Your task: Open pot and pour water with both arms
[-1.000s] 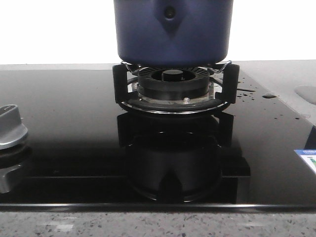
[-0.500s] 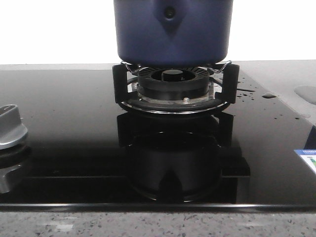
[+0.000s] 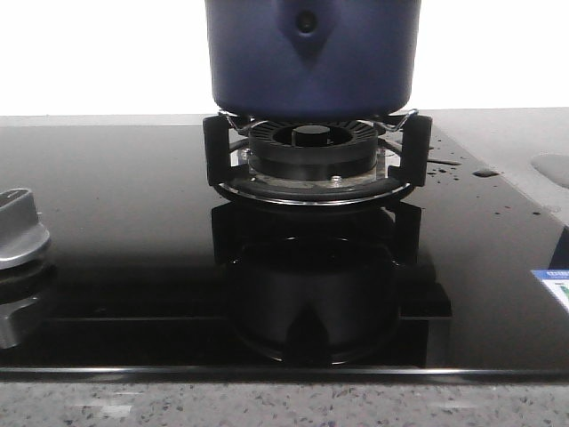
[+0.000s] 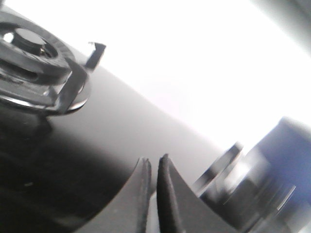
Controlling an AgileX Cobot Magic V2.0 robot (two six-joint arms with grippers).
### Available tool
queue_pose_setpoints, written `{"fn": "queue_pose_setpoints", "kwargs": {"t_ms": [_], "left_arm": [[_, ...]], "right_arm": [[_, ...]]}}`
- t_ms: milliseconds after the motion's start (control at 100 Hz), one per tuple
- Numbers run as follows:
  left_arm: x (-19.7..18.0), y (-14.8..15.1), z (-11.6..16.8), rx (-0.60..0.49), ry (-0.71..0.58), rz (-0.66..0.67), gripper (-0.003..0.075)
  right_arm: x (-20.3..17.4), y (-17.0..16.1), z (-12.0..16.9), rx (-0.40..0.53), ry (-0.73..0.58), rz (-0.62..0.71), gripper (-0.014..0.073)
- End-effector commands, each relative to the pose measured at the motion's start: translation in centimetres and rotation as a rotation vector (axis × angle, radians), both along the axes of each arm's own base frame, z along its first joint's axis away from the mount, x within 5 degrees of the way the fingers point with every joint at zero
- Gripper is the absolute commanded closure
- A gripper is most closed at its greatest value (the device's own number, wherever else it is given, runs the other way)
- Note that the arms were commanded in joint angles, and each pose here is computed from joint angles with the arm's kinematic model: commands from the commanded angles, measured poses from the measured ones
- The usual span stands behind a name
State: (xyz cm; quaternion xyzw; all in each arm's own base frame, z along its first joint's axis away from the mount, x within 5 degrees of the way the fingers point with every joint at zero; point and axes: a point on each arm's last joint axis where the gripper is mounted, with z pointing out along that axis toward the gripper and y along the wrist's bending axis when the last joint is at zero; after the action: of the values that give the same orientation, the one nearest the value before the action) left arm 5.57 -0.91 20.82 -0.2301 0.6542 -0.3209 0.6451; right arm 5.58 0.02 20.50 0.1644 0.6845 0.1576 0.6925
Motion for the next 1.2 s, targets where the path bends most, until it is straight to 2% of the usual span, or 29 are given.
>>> {"fn": "queue_pose_setpoints", "kwargs": {"t_ms": [0, 190, 300, 410, 500, 570, 640, 710, 820, 910, 930, 1000, 1040, 1120, 1190], "left_arm": [[-0.1, 0.6, -0.6, -0.158, -0.029, 0.053, 0.0741], [-0.3, 0.2, 0.6, -0.126, -0.046, 0.009, 0.0741], [-0.8, -0.9, 2.8, 0.017, -0.029, -0.106, 0.0741], [-0.5, -2.0, 4.4, 0.045, 0.073, -0.233, 0.0741], [0.2, -3.1, 5.4, 0.055, 0.204, -0.351, 0.074], [0.9, -4.0, 6.2, 0.121, 0.288, -0.47, 0.074], [1.6, -5.0, 7.3, 0.166, 0.305, -0.617, 0.074], [2.4, -6.1, 8.8, 0.175, 0.238, -0.77, 0.074], [3.7, -7.3, 11.4, 0.152, 0.024, -0.934, 0.074], [5.1, -7.7, 12.8, 0.154, -0.082, -0.969, 0.074], [5.4, -7.8, 13.1, 0.18, -0.105, -0.971, 0.074], [6.5, -8.3, 13.8, 0.307, -0.179, -0.996, 0.074], [7.1, -8.7, 14.2, 0.386, -0.233, -1.022, 0.0737], [8.4, -9.7, 15.2, 0.487, -0.31, -1.07, 0.0692], [9.5, -10.6, 16.1, 0.556, -0.366, -1.102, 0.0587]], "right_arm": [[-0.7, 0.0, 2.9, 0.001, -0.099, 0.001, 0.0659], [-1.3, 0.6, 5.8, -0.016, 0.003, 0.058, 0.0659], [-1.2, 0.9, 7.2, -0.021, 0.114, 0.095, 0.0659], [-1.1, 1.3, 8.4, -0.017, 0.243, 0.143, 0.0662], [-1.0, 2.1, 9.4, 0.059, 0.343, 0.239, 0.0662], [-0.8, 3.0, 10.1, 0.137, 0.426, 0.328, 0.0662], [-0.6, 3.8, 10.6, 0.206, 0.503, 0.416, 0.0662], [-0.5, 4.6, 11.1, 0.235, 0.541, 0.509, 0.0662], [-0.7, 5.7, 12.6, 0.169, 0.444, 0.688, 0.0662], [-1.0, 6.1, 14.0, -0.002, 0.288, 0.773, 0.0662], [-1.0, 6.1, 14.3, -0.059, 0.251, 0.778, 0.0662], [-1.2, 6.0, 15.3, -0.172, 0.166, 0.774, 0.0662], [-1.2, 6.0, 15.7, -0.212, 0.135, 0.766, 0.0659], [-1.3, 5.8, 16.5, -0.251, 0.086, 0.744, 0.0657], [-1.2, 5.7, 16.8, -0.252, 0.065, 0.723, 0.0641]]}}
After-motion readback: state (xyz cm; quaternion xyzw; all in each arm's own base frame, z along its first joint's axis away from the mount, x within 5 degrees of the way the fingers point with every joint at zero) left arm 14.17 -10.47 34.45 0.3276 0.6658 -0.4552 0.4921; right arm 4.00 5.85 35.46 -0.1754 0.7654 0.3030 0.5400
